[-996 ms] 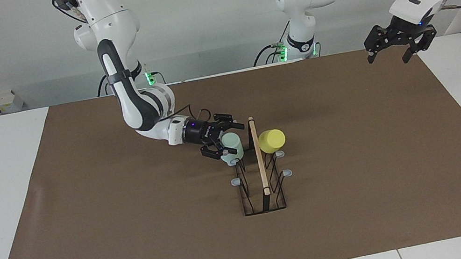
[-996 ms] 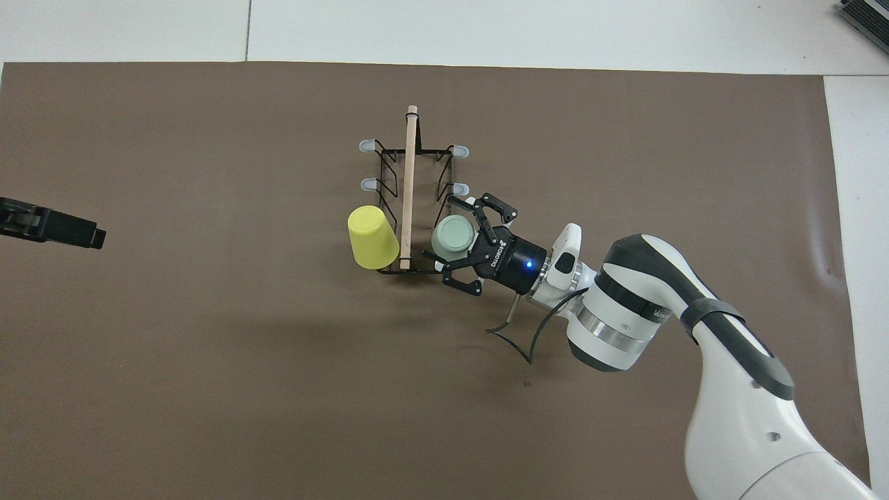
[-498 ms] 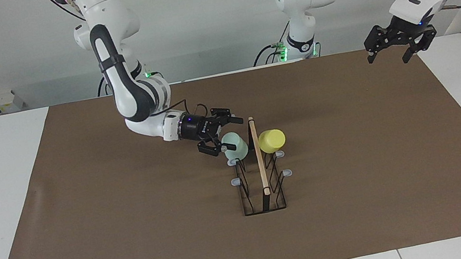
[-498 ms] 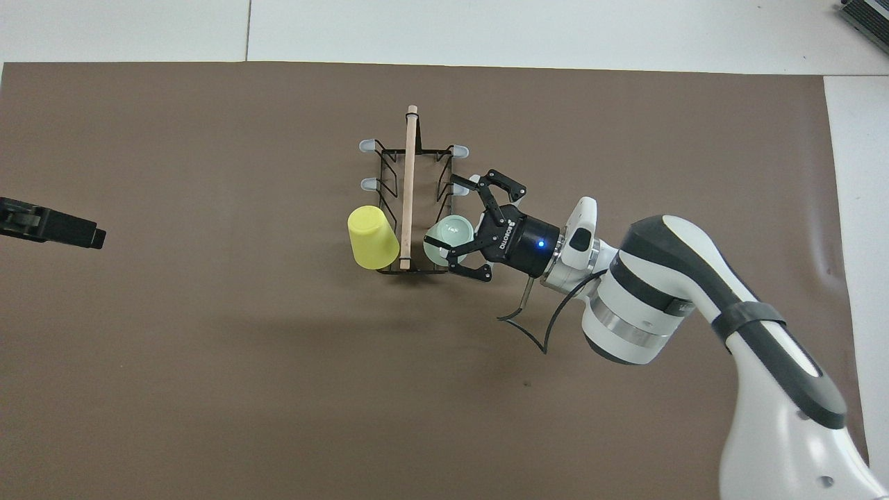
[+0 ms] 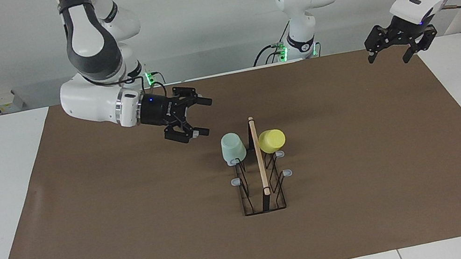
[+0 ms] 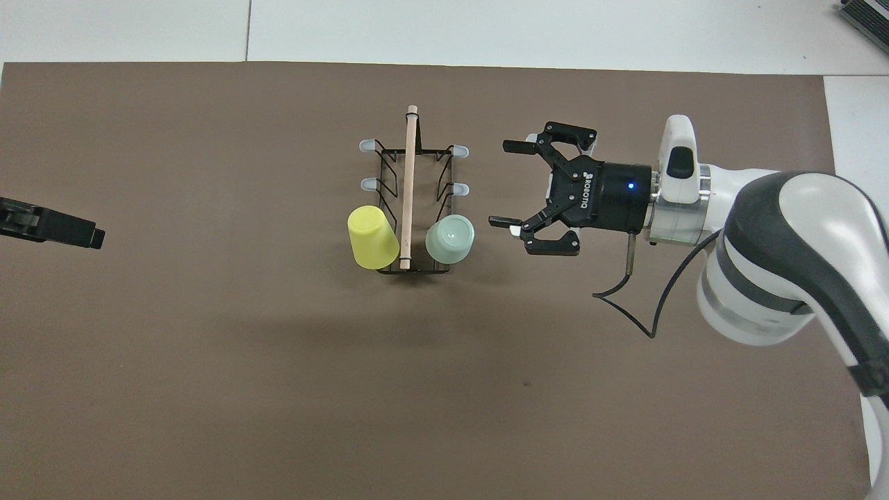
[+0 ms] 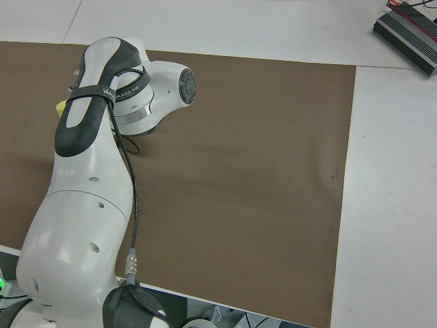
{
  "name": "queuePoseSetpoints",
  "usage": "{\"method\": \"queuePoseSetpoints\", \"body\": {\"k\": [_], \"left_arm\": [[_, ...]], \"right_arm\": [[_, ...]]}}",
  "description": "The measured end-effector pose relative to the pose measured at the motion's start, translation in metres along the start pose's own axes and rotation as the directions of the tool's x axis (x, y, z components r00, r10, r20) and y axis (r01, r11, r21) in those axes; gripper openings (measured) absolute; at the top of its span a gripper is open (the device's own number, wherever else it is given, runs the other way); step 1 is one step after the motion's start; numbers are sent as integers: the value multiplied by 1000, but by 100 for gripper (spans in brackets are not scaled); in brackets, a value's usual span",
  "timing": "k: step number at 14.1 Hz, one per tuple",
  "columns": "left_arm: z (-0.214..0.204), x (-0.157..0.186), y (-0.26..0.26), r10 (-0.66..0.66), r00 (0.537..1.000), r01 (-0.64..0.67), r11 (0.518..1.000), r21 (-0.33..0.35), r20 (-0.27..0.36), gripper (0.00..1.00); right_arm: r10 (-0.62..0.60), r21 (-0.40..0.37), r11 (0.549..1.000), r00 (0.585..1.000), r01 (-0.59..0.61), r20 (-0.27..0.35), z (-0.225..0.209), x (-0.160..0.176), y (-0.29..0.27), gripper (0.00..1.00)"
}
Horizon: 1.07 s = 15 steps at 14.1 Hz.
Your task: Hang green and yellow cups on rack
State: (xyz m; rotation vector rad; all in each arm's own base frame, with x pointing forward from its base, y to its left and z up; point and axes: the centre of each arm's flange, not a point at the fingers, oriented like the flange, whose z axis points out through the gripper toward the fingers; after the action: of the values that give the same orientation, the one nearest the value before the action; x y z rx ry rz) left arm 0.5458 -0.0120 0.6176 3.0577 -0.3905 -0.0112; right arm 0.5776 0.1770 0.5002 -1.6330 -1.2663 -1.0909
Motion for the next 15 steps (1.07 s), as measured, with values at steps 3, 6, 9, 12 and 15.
{"method": "queuePoseSetpoints", "body": {"k": [3,6,9,12,15], "left_arm": [[0,0,0,-1,1000,1,1000,0,0,100],[0,0,0,-1,1000,1,1000,0,0,100],[0,0,-1,-2,1000,2,1000,0,0,100],[0,0,-1,-3,1000,3,1000,0,0,100],[0,0,-1,-4,1000,4,1000,0,0,100]], "right_arm": [[117,60,990,972,-131,203,-31,28,-21,100],[174,42,978,917,-202,359,-58,36,-35,100],[285,-63,954,819,-294,498,-75,24,-32,100],[438,-309,899,600,-311,670,-81,8,-29,100],[585,-498,811,420,-308,693,-80,2,-33,100]]}}
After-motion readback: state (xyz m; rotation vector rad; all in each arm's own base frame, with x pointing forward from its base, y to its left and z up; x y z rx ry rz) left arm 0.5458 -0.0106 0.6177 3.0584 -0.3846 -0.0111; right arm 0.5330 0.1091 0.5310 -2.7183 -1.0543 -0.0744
